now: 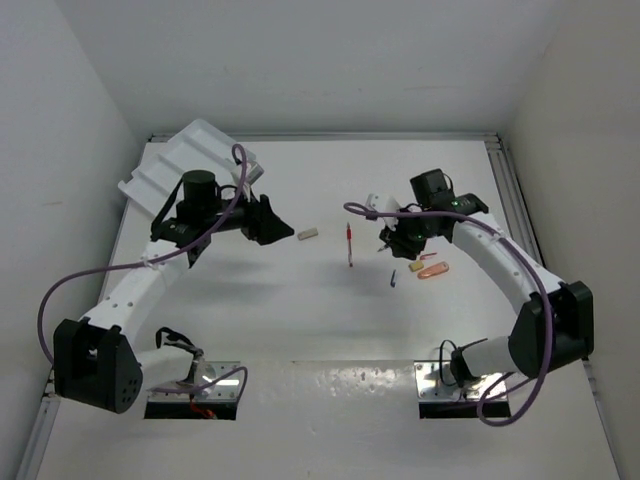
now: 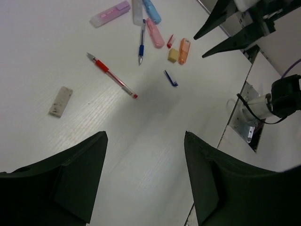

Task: Sort the stationery into containers
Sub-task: Pick up the pen from the center of the board.

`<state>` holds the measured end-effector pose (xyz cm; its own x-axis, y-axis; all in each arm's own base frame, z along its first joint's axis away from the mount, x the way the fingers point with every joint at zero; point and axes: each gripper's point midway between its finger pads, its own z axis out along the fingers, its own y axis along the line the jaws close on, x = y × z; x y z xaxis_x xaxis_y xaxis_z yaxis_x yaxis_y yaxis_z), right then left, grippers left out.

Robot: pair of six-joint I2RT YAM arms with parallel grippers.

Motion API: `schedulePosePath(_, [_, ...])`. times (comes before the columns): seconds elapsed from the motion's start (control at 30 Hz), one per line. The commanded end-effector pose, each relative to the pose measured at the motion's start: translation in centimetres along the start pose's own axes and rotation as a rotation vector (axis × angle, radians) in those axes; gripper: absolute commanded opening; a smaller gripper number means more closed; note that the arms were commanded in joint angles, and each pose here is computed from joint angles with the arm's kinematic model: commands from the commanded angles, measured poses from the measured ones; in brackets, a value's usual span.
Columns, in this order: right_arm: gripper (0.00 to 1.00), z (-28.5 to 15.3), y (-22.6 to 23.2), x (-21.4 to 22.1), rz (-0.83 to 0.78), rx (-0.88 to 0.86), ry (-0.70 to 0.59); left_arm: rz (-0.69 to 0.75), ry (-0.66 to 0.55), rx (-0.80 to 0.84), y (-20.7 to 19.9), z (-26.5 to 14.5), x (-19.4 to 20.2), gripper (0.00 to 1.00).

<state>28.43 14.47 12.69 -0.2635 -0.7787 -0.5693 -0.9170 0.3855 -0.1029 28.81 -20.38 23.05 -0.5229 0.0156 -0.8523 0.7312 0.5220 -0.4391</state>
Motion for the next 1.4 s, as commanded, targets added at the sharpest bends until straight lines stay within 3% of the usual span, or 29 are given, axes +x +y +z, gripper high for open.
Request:
schedulePosePath(0.0, [0.4, -0.6, -1.2, 8.1, -0.085, -0.052, 0.231, 0.098, -0.029, -0.009, -0.3, -0.1, -2.6, 0.73])
schedulePosePath(0.17, [0.45, -1.1, -3.4, 14.6, -0.098, -0.076, 0.345, 0.108, -0.006, 0.03, -0.5, 0.5, -2.0, 0.79])
schedulePosePath(0.3, [0.6, -0.4, -5.2, 16.1, -0.129, -0.076, 0.365, 0.115, 0.033, 0.104, -0.9, 1.2, -1.2, 0.85])
schedulePosePath(0.4, [0.64, 0.5, -5.8, 16.1, -0.142, -0.093, 0.352, 0.125, 0.051, 0.107, -0.7, 1.5, -1.2, 0.89])
schedulePosePath(1.0, [0.61, 4.8, -4.8, 20.1, -0.214, -0.13, 0.389, 0.12, 0.08, 0.075, 0.7, 2.2, -0.4, 0.89])
schedulePosePath(1.1, [0.59, 5.1, -4.0, 20.7, -0.214, -0.135, 0.396, 0.119, 0.084, 0.066, 0.9, 2.1, -0.3, 0.89])
schedulePosePath(1.17, [0.52, 5.2, -3.1, 21.0, -0.22, -0.131, 0.395, 0.127, 0.079, 0.057, 0.9, 2.0, -0.4, 0.89])
schedulePosePath(1.2, [0.46, 5.4, -2.6, 21.4, -0.222, -0.127, 0.395, 0.125, 0.08, 0.057, 0.9, 2.0, -0.3, 0.88])
schedulePosePath(1.23, [0.33, 5.3, -2.4, 21.3, -0.223, -0.117, 0.394, 0.126, 0.079, 0.054, 0.9, 1.9, -0.1, 0.88])
schedulePosePath(1.37, [0.12, 4.2, -1.6, 19.8, -0.138, -0.074, 0.359, 0.131, 0.054, 0.049, 0.5, 1.5, -0.3, 0.85])
